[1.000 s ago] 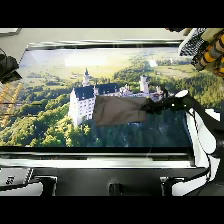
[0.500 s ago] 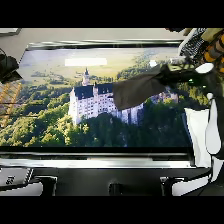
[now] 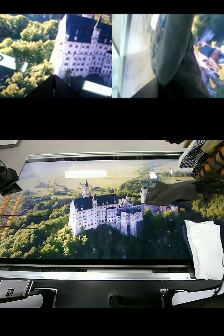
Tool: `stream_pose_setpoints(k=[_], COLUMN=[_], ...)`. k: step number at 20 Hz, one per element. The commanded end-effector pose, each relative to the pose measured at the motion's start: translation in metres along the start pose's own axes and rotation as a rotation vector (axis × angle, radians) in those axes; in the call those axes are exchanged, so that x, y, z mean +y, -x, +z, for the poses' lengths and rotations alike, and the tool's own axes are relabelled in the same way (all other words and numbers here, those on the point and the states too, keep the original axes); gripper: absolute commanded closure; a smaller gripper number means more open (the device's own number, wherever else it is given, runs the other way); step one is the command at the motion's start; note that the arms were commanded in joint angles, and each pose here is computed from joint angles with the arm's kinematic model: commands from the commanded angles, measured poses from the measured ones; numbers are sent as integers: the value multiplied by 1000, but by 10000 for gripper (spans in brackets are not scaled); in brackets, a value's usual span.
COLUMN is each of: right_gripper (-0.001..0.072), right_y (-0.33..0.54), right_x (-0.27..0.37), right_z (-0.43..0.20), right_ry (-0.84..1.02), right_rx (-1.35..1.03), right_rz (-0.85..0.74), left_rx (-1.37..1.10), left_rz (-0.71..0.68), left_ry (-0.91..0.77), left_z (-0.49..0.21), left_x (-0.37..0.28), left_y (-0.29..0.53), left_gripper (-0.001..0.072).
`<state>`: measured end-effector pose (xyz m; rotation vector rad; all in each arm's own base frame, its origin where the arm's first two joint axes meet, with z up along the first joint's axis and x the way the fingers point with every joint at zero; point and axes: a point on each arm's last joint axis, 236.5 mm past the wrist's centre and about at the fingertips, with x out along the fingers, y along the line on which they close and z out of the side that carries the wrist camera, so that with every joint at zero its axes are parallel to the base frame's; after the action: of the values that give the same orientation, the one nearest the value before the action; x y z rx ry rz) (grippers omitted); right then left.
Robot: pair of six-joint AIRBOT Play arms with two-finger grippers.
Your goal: Fold the clothes and pants, and hang the long-sleeved shirts on hangers.
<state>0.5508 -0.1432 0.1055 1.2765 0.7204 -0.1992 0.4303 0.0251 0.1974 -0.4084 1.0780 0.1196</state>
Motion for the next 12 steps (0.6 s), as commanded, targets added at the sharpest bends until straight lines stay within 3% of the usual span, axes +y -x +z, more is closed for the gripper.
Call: stream_pose_setpoints(k=[1, 12], right_gripper=[682, 683], right_y=[40, 144], right_x=[-19, -52], right_z=[43, 46], right_ry=[-187, -335], right_rx=[-133, -385], right_rz=[-47, -335], left_rx=[1, 1], left_rz=[0, 1], left_ry=[1, 1], left_z=[0, 0], left_x=[0, 0], left_y=[0, 0], left_gripper=[691, 691])
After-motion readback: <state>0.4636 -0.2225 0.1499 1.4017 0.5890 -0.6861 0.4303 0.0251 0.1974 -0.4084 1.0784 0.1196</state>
